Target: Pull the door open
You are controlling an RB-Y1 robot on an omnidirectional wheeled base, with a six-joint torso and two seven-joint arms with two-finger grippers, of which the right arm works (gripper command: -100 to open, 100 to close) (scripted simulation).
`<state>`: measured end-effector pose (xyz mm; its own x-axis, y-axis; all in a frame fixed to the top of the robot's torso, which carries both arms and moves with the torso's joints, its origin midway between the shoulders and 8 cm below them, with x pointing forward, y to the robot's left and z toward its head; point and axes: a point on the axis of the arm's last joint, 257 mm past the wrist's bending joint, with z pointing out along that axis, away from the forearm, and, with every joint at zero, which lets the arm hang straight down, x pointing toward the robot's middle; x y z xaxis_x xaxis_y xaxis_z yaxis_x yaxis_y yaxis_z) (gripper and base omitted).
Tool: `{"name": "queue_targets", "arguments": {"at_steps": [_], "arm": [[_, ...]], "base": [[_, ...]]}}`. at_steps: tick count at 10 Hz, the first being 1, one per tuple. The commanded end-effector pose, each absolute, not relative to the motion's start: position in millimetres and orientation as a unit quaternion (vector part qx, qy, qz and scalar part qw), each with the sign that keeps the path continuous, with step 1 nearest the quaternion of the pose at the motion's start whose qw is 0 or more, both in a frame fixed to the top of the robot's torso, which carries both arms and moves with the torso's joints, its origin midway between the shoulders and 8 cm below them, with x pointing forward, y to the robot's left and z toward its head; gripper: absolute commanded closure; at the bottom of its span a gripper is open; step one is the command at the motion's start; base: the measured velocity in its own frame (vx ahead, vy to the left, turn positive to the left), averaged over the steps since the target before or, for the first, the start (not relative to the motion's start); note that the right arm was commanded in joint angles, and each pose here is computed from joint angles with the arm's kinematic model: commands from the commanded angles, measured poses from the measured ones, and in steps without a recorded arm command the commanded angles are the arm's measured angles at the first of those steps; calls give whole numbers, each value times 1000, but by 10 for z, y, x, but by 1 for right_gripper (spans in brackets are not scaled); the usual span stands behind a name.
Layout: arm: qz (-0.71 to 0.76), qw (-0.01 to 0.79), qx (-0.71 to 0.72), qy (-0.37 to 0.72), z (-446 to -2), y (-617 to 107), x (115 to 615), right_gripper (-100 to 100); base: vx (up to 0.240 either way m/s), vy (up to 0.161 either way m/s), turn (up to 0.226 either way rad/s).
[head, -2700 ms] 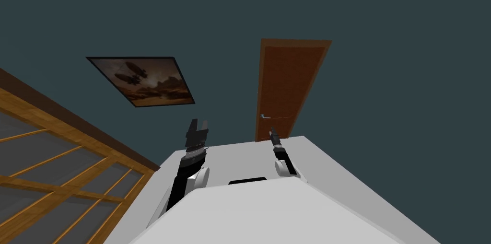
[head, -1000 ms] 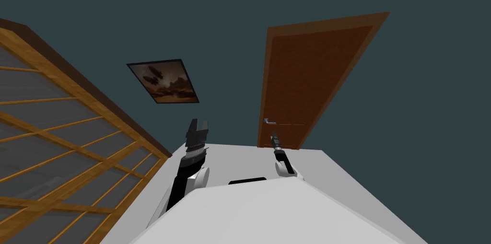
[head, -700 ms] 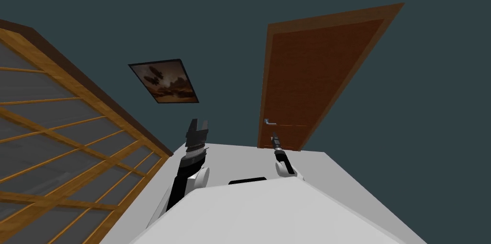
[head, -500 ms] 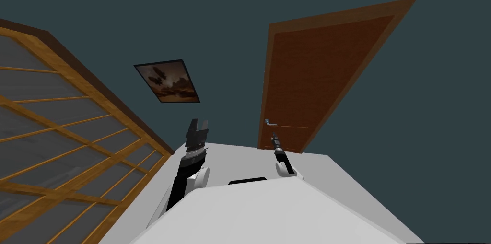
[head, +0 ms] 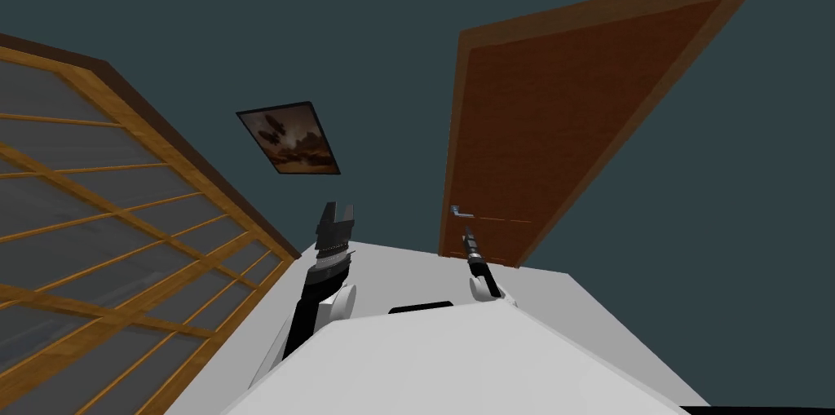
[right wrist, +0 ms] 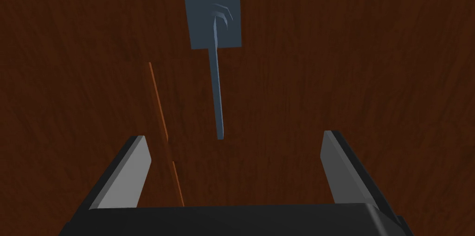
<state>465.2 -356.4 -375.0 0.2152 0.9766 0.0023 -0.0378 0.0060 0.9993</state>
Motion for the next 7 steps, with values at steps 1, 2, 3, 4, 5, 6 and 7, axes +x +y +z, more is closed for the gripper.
{"name": "queue_targets", "arguments": {"at_steps": [1, 2, 3, 4, 5, 6, 7], "arm": [[446, 560, 547, 434, -3816, -3610, 4639, -100], [442, 559, 551, 435, -3859, -3638, 4630, -100], [438, 558, 554, 435, -3891, -3659, 4622, -100], [436, 558, 556, 435, -3911, -3673, 4617, -100], [438, 558, 555, 435, -3897, -3655, 4628, -100], [433, 561, 559, 430, -3914, -3811, 4555, -100], [430, 563, 562, 427, -3922, -3910, 4506, -100]], "base": [[54, -96, 108], [55, -89, 129], [53, -85, 76], [39, -72, 47], [15, -31, 11], [94, -5, 127], [186, 3, 138]]}}
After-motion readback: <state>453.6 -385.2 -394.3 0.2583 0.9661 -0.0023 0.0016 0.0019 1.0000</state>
